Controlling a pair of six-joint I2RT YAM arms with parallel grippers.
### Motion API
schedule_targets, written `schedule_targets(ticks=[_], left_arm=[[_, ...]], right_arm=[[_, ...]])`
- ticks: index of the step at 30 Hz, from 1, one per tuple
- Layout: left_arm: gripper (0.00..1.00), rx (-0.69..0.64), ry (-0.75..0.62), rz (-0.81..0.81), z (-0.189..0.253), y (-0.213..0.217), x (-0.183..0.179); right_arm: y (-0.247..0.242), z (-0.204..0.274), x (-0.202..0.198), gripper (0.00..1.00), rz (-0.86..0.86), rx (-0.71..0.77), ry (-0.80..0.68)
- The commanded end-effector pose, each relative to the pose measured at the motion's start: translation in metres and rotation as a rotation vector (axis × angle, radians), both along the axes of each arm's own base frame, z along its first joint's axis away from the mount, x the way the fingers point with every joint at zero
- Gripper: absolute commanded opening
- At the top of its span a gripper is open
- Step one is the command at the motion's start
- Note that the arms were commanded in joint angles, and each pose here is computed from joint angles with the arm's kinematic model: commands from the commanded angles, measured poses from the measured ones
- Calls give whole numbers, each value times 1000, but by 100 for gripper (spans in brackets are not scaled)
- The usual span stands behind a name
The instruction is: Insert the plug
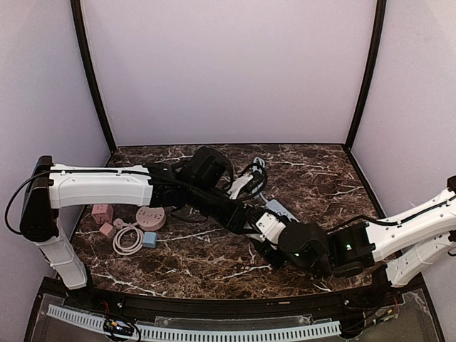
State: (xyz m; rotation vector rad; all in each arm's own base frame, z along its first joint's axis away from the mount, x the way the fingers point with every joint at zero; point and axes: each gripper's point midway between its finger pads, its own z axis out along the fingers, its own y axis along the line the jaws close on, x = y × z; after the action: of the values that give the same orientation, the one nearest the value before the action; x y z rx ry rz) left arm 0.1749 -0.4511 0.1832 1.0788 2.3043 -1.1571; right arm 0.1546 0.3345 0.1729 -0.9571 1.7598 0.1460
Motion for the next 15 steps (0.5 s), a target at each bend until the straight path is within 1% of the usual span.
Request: schedule_targets(ticks=[1, 2, 4, 5, 6, 7, 8, 9, 11, 13, 14, 15], left_arm=[[10, 4, -40, -23, 12, 5, -4], [7, 1, -49, -16, 15, 6, -3], [5, 5, -80, 20, 18, 11, 3], [3, 17, -99, 45, 17, 14, 8], [2, 13, -116, 60, 22, 18, 10], [1, 37, -136, 91, 19, 24, 16], [1, 31, -155, 114, 26, 30, 20], [1, 55, -172, 148, 22, 38, 26], [1, 50, -211, 215, 33, 58, 38], [1, 66, -242, 289, 36, 79, 48], [1, 97, -261, 331, 29, 90, 55], [1, 92, -276, 366, 36, 102, 60]], right_arm=[[5, 20, 4, 27, -54, 86, -14], [4, 19, 4, 44, -65, 89, -13], [-3, 18, 9, 87, -106, 99, -13], [-5, 17, 11, 97, -122, 98, -7], [-10, 14, 17, 98, -150, 92, 8], [-16, 11, 24, 99, -186, 88, 33], [-22, 7, 33, 99, -223, 89, 67], [-27, 4, 39, 99, -245, 94, 96], [-33, -3, 46, 99, -252, 111, 157], [-42, -14, 56, 99, -267, 128, 223], [-49, -20, 64, 99, -287, 137, 258], [-56, -28, 70, 99, -310, 140, 293]])
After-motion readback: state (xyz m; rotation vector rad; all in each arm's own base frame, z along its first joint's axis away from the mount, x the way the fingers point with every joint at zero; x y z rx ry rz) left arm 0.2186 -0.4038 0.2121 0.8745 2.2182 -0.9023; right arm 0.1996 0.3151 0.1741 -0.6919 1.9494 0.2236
